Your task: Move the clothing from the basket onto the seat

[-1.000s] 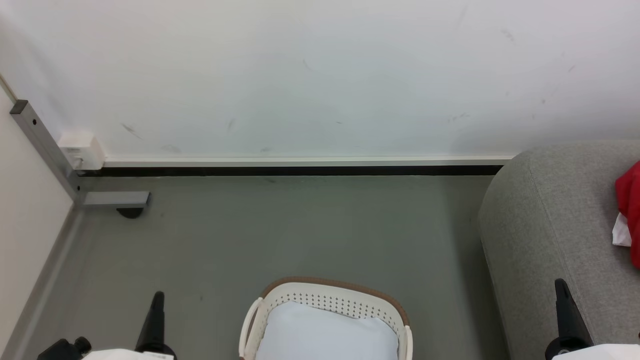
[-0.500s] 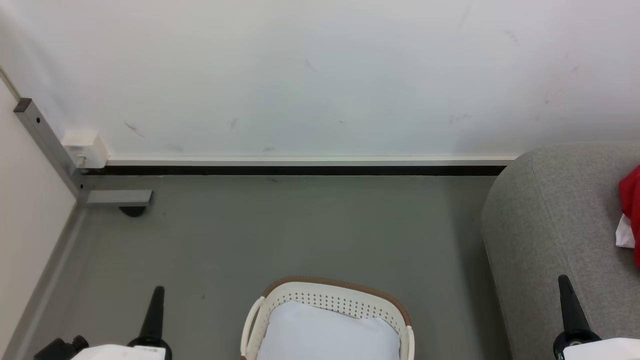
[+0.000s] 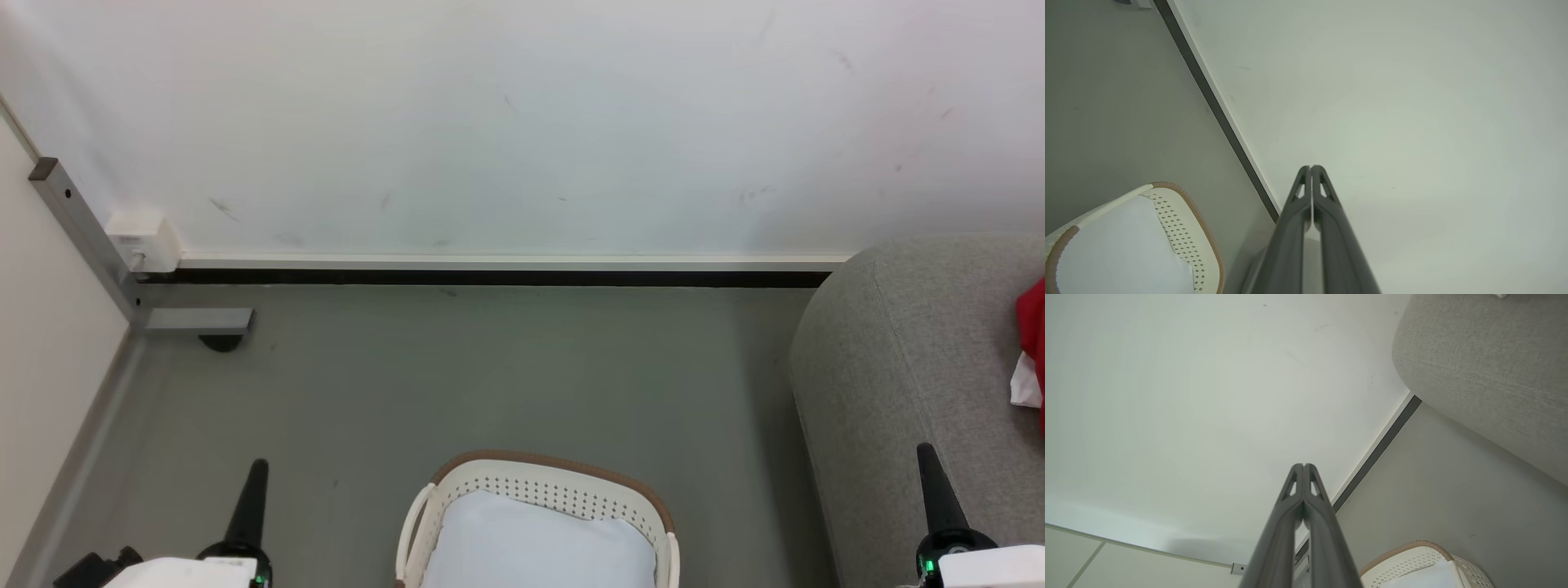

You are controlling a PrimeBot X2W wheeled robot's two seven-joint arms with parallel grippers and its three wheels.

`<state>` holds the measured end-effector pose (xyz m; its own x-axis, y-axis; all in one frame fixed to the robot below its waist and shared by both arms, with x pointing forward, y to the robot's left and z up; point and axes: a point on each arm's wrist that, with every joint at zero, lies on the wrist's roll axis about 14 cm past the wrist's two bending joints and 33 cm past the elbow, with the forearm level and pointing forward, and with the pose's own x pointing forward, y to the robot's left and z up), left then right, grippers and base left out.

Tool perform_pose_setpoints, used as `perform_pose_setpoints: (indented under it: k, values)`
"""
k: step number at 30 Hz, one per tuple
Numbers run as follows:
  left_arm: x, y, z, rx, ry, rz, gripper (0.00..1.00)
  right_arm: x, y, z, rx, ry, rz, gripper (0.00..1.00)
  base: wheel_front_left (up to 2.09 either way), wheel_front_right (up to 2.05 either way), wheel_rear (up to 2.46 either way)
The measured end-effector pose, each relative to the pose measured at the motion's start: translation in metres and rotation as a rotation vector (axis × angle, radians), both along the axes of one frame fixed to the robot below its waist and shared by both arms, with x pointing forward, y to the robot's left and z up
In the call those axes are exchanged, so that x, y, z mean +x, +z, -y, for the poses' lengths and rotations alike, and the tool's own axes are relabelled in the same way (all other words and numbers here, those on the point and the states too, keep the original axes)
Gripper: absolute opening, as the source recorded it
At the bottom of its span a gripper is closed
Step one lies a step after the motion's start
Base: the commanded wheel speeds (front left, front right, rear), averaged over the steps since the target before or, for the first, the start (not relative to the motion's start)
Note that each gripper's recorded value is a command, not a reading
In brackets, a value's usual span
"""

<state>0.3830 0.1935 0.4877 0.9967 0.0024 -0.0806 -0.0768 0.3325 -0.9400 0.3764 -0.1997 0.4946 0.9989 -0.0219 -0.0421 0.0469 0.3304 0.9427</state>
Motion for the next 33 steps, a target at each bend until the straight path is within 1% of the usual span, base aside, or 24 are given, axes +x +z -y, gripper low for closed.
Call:
perform_pose_setpoints:
  k: [20, 33]
  values:
    - [0.003, 0.007, -0.002, -0.169, 0.006, 0.027, 0.0, 0.005, 0.003, 0.001, 0.161, 0.002, 0.011, 0.0, 0.0, 0.0, 0.0]
    - [0.004, 0.012, -0.004, -0.259, 0.009, 0.049, 0.0, 0.009, 0.008, 0.0, 0.254, 0.009, 0.029, 0.0, 0.0, 0.0, 0.0]
